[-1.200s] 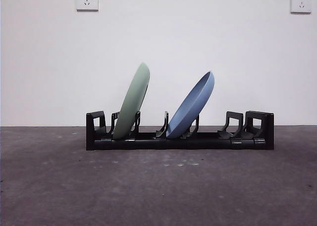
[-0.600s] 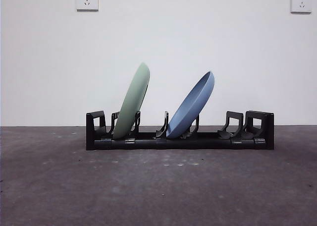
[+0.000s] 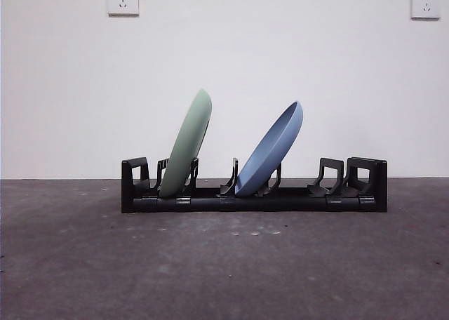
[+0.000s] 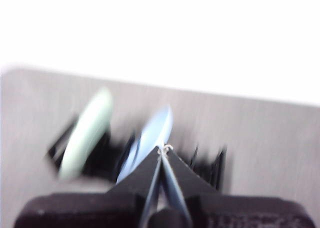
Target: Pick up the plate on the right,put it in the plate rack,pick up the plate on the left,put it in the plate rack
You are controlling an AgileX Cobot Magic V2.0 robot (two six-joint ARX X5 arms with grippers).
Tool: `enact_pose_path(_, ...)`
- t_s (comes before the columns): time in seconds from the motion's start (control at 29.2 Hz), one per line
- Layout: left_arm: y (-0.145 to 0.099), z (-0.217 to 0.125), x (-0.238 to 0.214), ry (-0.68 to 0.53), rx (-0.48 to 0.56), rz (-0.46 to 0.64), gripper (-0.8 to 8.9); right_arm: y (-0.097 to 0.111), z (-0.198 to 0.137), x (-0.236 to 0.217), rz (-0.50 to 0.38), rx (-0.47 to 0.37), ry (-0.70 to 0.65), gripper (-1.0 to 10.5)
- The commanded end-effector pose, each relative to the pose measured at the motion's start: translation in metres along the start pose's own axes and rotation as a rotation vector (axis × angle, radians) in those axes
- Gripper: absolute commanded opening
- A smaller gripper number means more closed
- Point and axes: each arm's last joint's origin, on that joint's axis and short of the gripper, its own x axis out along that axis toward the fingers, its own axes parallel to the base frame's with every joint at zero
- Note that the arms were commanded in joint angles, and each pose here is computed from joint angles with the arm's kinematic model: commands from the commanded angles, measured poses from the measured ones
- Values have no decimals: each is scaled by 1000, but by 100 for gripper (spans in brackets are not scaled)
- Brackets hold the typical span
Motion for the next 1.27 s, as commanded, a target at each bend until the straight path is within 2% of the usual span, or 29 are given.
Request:
enact_pose_path(0.03, 0, -3, 1, 6, -10, 0, -3, -16, -47, 3, -98, 17, -52, 1)
enact_pose_path(0.14, 0, -3, 1, 6, -10, 0, -3, -31, -110, 2, -221, 34, -151, 1)
enact_pose_path(0.21, 0, -3, 1, 6, -10, 0, -3, -35, -136, 2, -260, 26, -193, 1)
enact_pose_path(0.48, 0, -3, 1, 6, -10, 0, -3, -38, -223, 4, -314, 21, -224, 1)
enact_pose_path(0.82, 0, -3, 1, 6, -10, 0, -3, -37, -271, 12, -313, 27, -196, 1)
enact_pose_path(1.06, 0, -3, 1, 6, -10, 0, -3, -38, -284, 13, -337, 7, -47, 1)
enact_pose_path(1.27, 0, -3, 1, 6, -10, 0, -3, -37, -284, 13, -328, 13, -52, 1)
